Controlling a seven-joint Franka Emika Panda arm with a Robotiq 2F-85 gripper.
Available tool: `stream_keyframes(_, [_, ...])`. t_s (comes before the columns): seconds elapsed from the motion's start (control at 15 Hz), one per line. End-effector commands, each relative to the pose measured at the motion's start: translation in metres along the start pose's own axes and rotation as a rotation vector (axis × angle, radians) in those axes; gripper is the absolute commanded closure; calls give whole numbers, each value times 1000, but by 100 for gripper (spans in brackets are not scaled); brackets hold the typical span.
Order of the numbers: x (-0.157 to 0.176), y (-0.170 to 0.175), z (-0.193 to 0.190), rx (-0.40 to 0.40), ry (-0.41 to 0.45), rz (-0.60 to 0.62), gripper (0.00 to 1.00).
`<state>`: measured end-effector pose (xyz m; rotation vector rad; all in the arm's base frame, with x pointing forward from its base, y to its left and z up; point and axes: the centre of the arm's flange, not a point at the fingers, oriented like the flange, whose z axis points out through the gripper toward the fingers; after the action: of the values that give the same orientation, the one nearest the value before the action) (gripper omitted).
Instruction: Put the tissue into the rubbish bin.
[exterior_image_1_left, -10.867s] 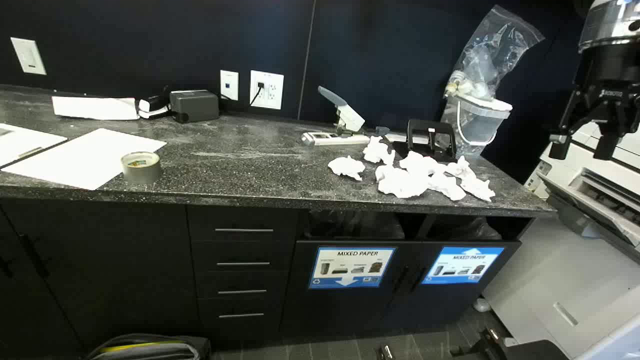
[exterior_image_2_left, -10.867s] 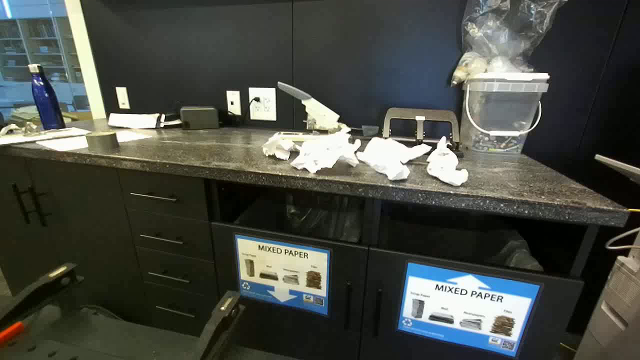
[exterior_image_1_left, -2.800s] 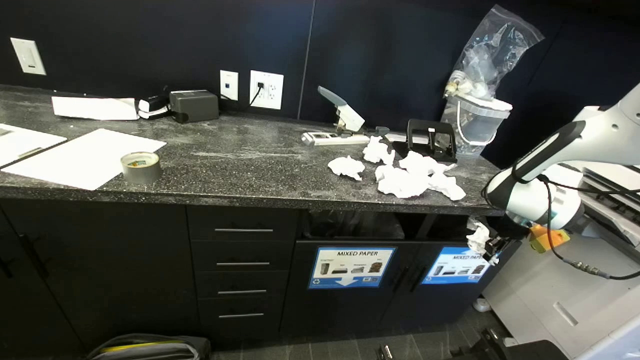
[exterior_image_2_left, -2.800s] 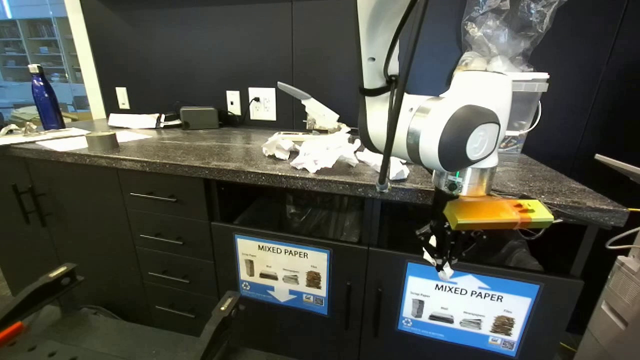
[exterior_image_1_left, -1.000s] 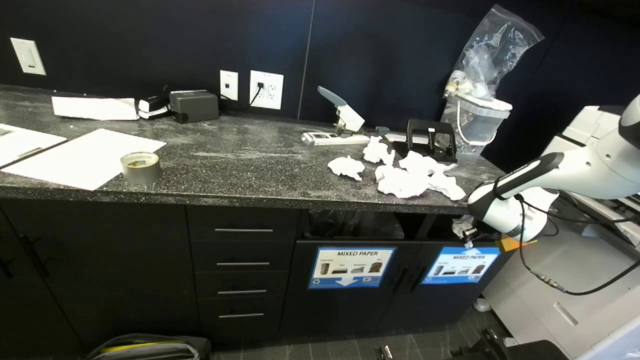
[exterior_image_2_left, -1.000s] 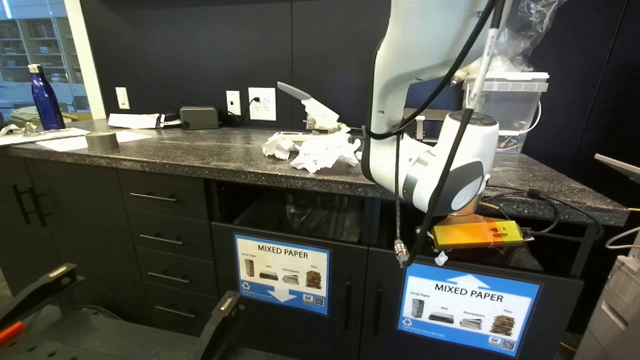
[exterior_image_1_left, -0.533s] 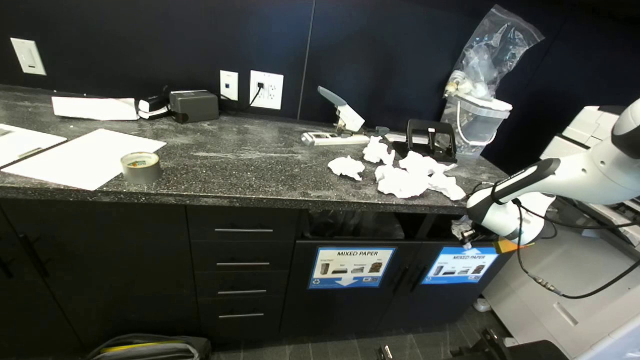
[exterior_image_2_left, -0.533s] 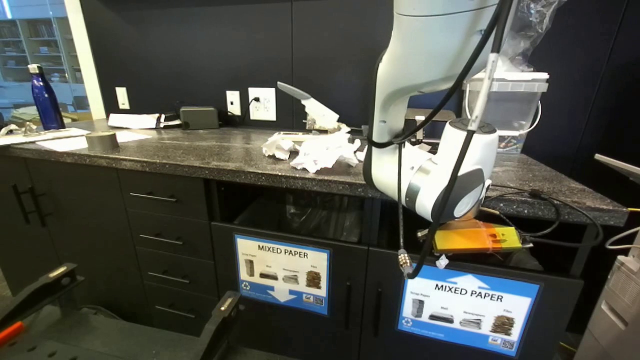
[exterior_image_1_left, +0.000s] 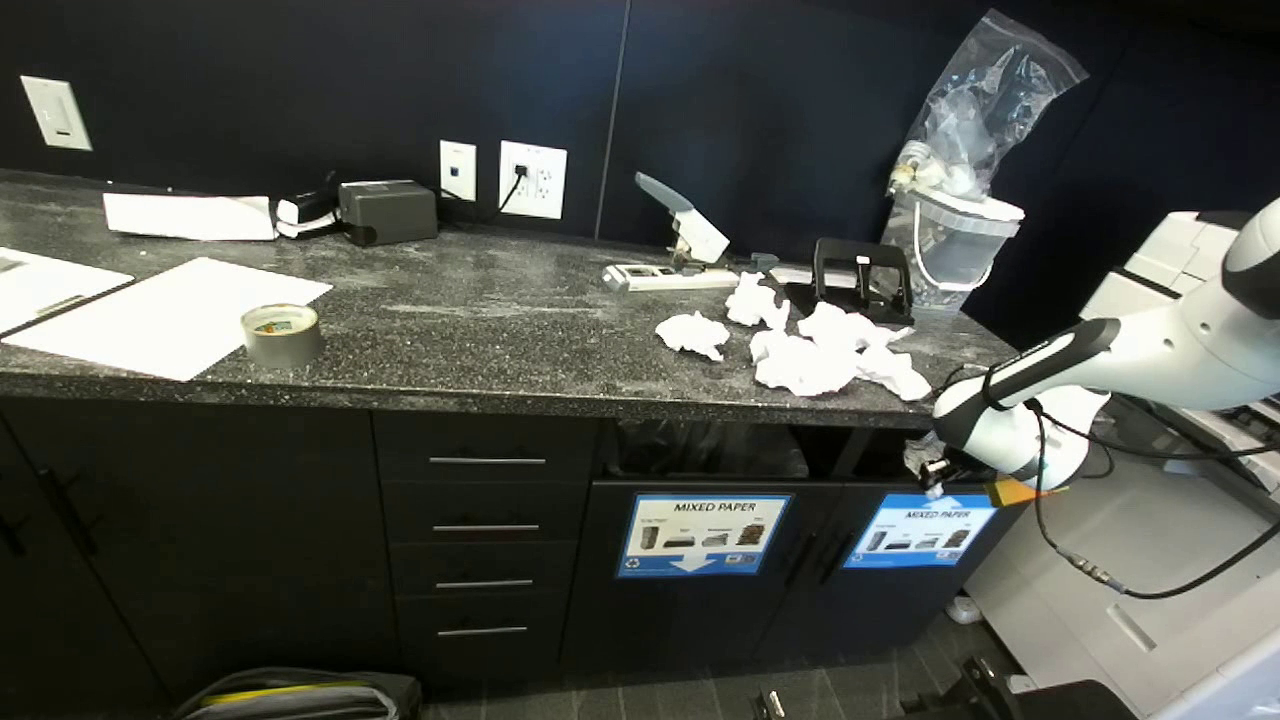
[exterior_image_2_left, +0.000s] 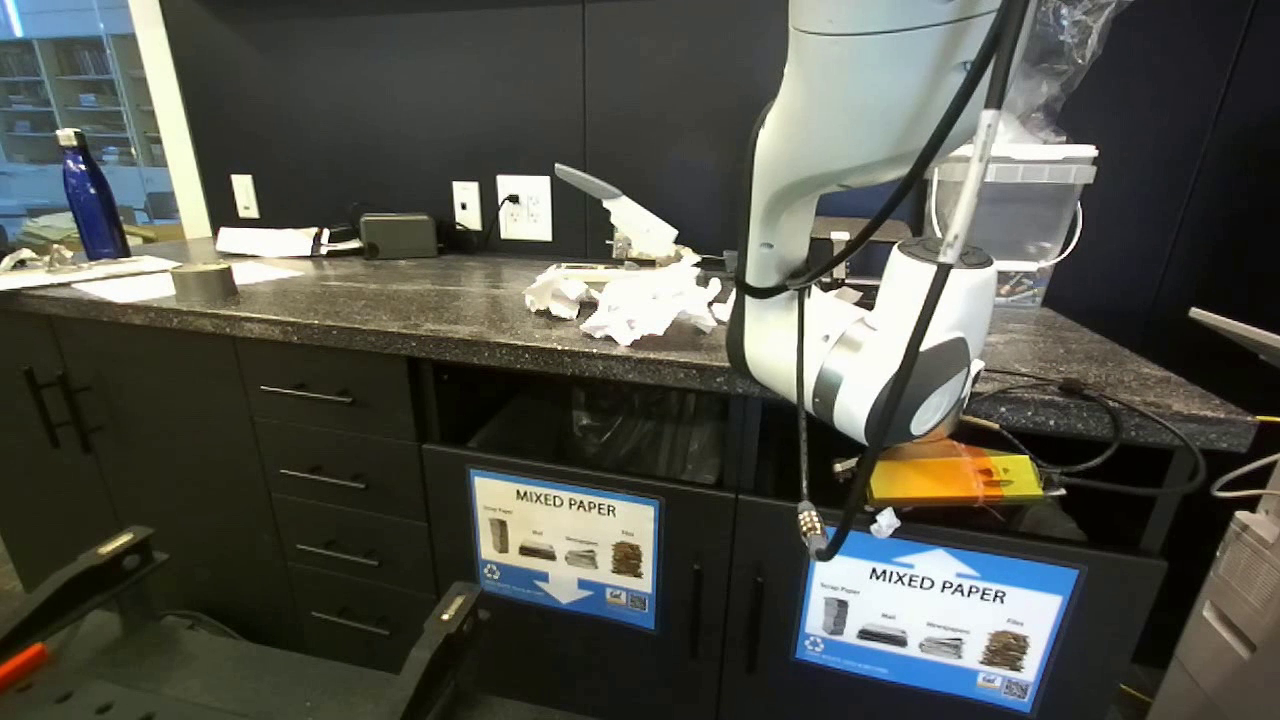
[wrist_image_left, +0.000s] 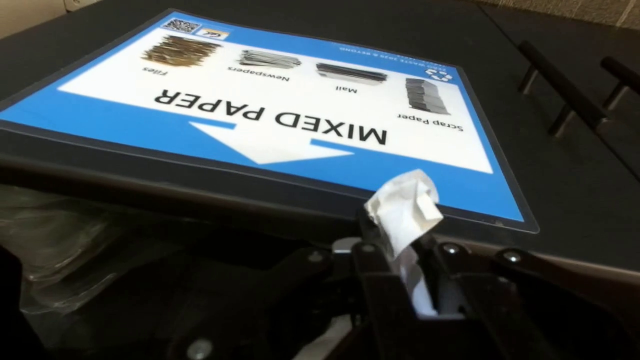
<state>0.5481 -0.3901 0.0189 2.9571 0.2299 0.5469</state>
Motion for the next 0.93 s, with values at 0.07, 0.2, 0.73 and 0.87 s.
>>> stream_keyframes(0.07, [24,11,6,-22,38,2,42])
stream_keyframes(0.2, [26,11,4,-27,42,0,26])
stream_keyframes(0.73, [30,-3,-32,-18,-73,-21,0])
stream_keyframes(0.87, [32,-10,-52,4,-150,-42,0])
